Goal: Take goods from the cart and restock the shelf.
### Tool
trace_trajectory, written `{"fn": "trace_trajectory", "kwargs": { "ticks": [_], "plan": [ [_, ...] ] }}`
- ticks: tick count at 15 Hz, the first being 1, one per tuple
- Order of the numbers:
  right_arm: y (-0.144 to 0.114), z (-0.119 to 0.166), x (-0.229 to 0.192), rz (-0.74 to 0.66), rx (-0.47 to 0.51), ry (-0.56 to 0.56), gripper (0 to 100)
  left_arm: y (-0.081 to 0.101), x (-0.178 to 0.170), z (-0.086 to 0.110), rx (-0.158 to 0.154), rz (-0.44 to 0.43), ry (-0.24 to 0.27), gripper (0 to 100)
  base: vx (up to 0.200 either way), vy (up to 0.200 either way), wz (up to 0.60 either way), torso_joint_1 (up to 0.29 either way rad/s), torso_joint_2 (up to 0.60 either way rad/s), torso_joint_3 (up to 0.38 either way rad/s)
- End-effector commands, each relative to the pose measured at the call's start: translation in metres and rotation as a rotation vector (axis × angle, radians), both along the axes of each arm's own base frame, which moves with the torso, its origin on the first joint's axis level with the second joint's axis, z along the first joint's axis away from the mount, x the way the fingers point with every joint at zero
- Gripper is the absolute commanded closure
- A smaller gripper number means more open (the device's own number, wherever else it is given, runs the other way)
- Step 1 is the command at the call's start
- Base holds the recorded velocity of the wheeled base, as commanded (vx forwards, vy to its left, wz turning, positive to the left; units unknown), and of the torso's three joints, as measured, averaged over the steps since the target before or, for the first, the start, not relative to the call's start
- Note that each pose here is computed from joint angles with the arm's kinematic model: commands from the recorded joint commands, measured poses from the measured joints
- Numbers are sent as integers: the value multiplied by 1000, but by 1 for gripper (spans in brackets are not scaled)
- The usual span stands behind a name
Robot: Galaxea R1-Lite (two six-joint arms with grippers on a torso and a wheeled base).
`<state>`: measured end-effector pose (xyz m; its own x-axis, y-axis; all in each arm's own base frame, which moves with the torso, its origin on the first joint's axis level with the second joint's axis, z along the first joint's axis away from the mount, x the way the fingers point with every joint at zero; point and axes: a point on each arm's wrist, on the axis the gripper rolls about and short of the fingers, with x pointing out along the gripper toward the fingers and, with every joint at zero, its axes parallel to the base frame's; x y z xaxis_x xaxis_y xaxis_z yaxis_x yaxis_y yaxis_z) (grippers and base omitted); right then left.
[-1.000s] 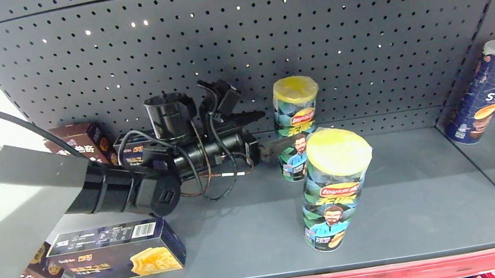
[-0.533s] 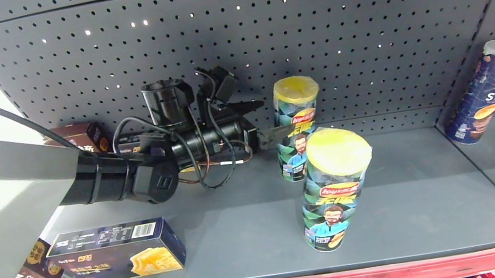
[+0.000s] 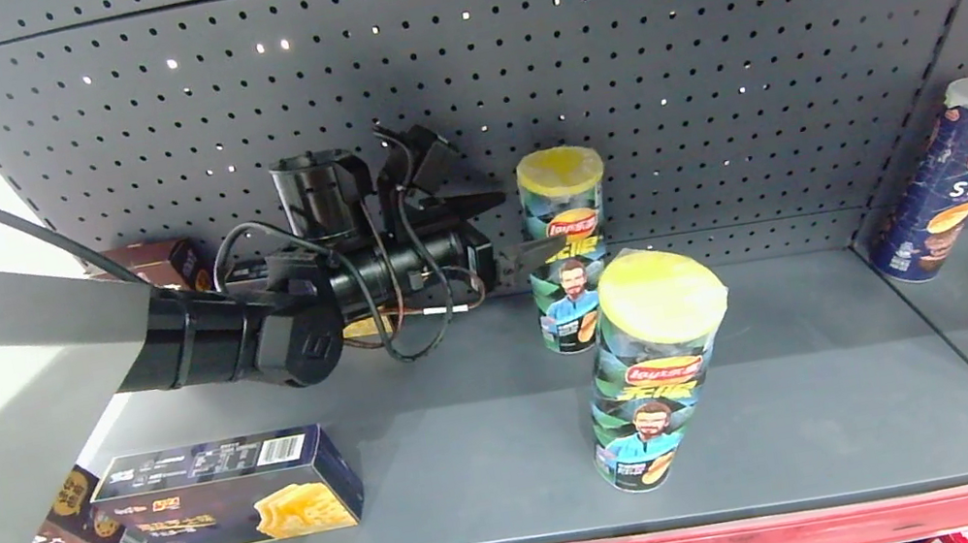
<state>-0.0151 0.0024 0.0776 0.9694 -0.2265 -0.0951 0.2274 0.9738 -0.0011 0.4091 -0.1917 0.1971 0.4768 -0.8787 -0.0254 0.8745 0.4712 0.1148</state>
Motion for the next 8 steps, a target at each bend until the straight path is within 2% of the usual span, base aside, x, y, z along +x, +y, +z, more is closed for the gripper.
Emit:
{"fn": "trace_trajectory", "kwargs": {
  "ticks": [1,4,6,8],
  "plan": [
    [0,0,0,-1,0,1,0,0,2,-3,1,1,3,0,0,0,0,0,0,0],
    [0,0,0,-1,0,1,0,-2,2,-4,6,-2,-4,0,0,0,0,0,0,0],
    [0,0,0,-1,0,1,0,-4,-1,-4,25,-9,-34,0,0,0,0,0,0,0],
    [0,0,0,-1,0,1,0,-4,-6,7,25,-17,-75,0,0,0,0,0,0,0]
  ]
}}
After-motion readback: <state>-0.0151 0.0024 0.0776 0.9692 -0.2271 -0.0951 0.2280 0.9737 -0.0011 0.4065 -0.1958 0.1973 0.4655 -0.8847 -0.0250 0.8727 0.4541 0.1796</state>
